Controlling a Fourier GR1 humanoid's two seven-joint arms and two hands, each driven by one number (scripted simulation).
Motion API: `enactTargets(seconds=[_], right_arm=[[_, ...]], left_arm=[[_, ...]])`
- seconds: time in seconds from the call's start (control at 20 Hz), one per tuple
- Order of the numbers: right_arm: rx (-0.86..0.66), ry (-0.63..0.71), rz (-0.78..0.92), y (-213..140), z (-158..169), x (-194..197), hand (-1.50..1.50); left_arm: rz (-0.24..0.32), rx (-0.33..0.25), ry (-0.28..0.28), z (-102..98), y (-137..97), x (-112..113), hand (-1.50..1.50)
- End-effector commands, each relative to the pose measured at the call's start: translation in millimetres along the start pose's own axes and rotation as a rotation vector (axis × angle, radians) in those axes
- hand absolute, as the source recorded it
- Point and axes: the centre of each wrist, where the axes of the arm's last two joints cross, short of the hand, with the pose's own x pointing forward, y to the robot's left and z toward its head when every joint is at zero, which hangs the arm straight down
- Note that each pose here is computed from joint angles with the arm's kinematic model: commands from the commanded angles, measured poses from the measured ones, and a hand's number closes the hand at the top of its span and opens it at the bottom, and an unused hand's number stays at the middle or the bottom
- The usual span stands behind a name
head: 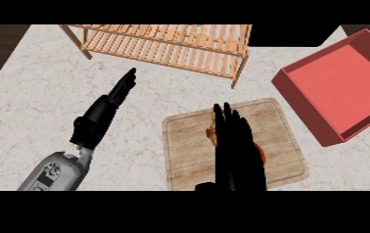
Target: Pick the croissant from the cutting board and place it in the cardboard box
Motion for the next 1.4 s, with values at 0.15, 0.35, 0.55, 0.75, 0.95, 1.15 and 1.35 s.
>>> enactTargets(seconds=[0.15, 0.35, 0.55, 0.75, 0.95, 1.15, 1.35], right_arm=[[0.073, 0.222, 0.061, 15.3, -24.0, 7.1, -1.5], [0.077, 0.227, 0.078, 11.5, -31.8, 6.2, -1.5], [0.03, 0.181, 0.077, 28.9, -37.7, 10.3, -1.5], [0.038, 0.183, 0.101, 18.1, -27.0, 11.4, -1.5], [0.052, 0.205, 0.078, 28.5, -52.2, 14.4, -1.5], [0.104, 0.205, 0.101, 35.4, -52.0, -4.2, -1.5], [0.131, 0.233, 0.123, 42.5, -41.9, 4.0, -1.5]], left_arm=[[-0.012, -0.005, 0.002, 0.0, -14.7, -9.5, 0.0], [0.013, -0.014, -0.02, 1.9, 0.5, -0.2, 0.0], [-0.003, -0.011, -0.02, -0.1, 1.1, 2.9, 0.0], [0.012, 0.001, -0.005, 3.7, -6.9, -0.6, 0.0], [-0.001, 0.003, -0.016, 9.5, -0.5, -11.0, 0.0], [0.023, 0.011, -0.006, -11.8, -2.5, -7.9, 0.0], [0.013, 0.001, -0.019, 8.1, 12.2, -3.9, 0.0]])
